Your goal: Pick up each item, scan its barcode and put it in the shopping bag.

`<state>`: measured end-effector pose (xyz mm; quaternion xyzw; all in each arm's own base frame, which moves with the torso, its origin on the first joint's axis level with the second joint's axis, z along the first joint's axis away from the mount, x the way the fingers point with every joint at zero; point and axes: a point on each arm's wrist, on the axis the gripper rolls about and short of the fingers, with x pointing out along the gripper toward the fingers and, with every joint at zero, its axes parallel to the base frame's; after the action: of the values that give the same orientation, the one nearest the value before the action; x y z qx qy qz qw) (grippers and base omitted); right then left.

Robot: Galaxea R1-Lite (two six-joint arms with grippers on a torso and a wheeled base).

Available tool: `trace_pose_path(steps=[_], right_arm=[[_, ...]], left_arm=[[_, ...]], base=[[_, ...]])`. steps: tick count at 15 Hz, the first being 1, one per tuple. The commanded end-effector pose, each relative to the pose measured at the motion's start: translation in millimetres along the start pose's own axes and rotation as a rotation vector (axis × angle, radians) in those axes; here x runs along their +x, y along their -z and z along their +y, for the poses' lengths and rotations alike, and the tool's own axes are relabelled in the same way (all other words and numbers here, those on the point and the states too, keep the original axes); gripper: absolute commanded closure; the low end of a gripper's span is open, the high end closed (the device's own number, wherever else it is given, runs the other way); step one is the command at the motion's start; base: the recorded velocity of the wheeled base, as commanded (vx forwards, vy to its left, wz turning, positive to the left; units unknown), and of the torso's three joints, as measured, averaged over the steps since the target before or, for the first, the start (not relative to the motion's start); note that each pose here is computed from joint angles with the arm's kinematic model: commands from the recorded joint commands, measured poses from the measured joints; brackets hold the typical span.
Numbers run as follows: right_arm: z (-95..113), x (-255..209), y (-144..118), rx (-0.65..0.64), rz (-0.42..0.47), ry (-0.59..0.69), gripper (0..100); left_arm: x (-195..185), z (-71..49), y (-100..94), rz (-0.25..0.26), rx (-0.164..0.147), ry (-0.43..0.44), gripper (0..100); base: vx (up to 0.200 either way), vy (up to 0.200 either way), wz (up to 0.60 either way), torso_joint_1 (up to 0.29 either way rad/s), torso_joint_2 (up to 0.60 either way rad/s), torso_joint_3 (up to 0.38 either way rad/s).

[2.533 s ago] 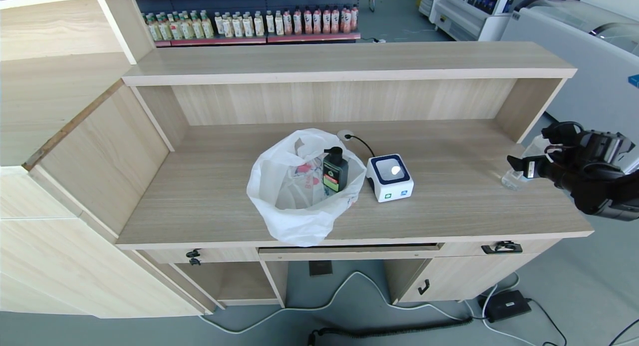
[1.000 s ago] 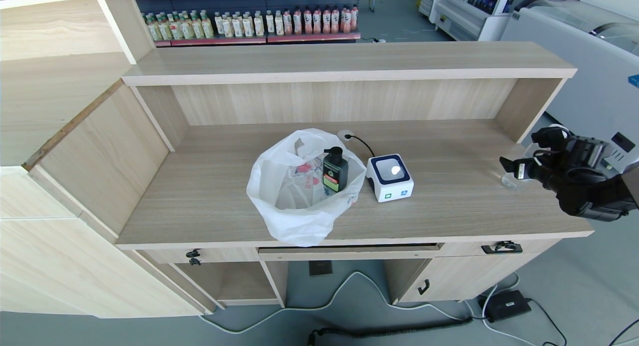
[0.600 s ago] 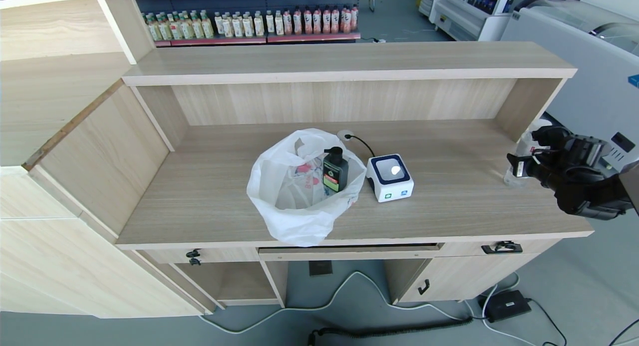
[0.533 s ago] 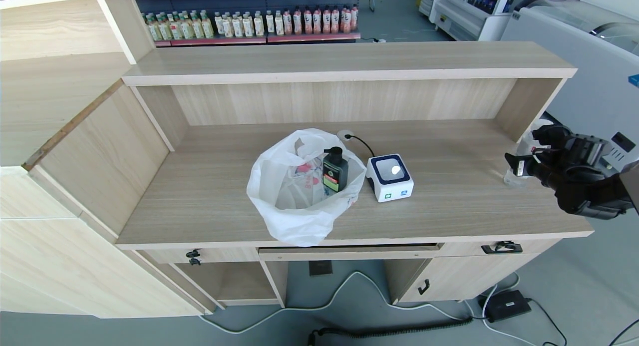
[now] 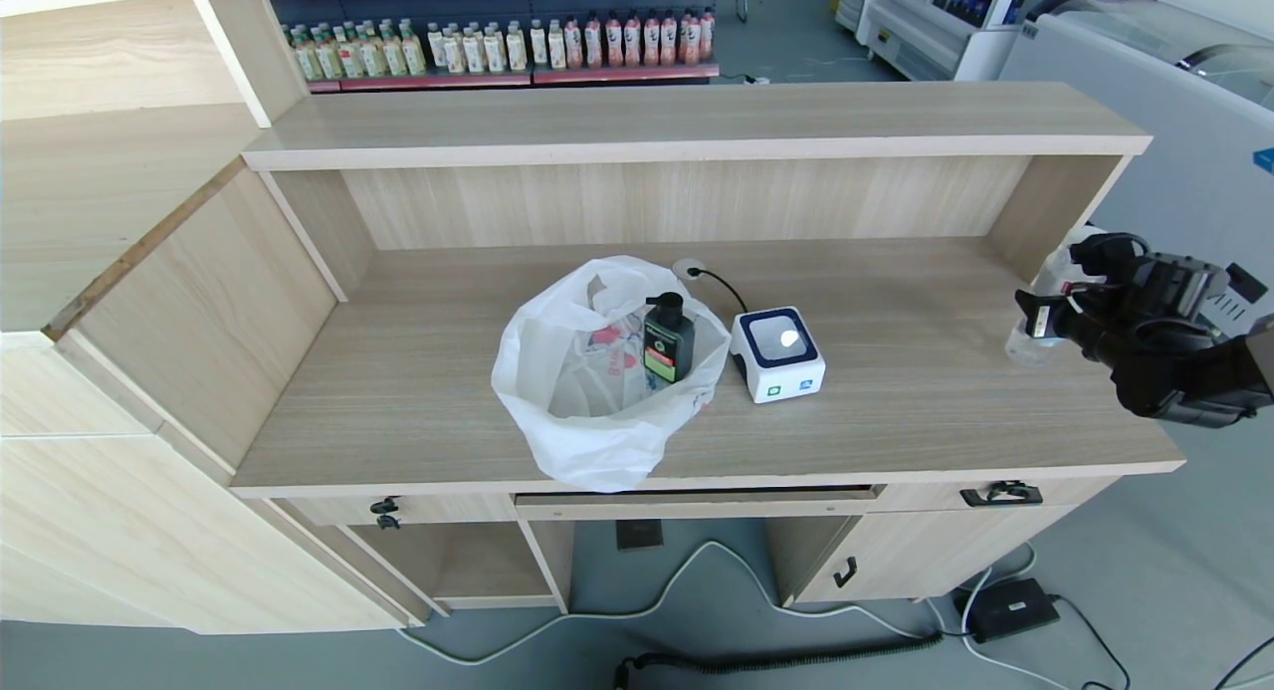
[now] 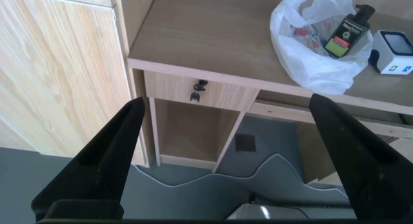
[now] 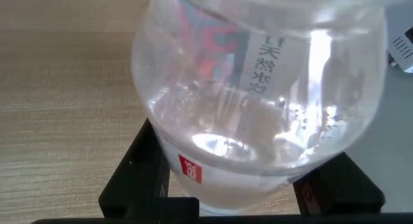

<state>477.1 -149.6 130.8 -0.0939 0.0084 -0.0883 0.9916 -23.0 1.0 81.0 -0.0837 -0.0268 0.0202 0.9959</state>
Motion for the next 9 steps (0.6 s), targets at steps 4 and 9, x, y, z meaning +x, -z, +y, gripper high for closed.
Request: trace_pose_path(steps=[4,9], right_arm=[[25,-145,-139,0.261,0.017,-0.290,100],[74,-297,-177,0.446,0.082,-0.949,100]], left_arm=[[0,0.0,0.0,-0.001,-0.001,0.000,0],[0,0.0,0.0,-0.001,-0.001,0.000,0]], base=[[0.000,0.000,0.00,0.000,0.00,0.000],[0.000,0.000,0.00,0.000,0.00,0.000]])
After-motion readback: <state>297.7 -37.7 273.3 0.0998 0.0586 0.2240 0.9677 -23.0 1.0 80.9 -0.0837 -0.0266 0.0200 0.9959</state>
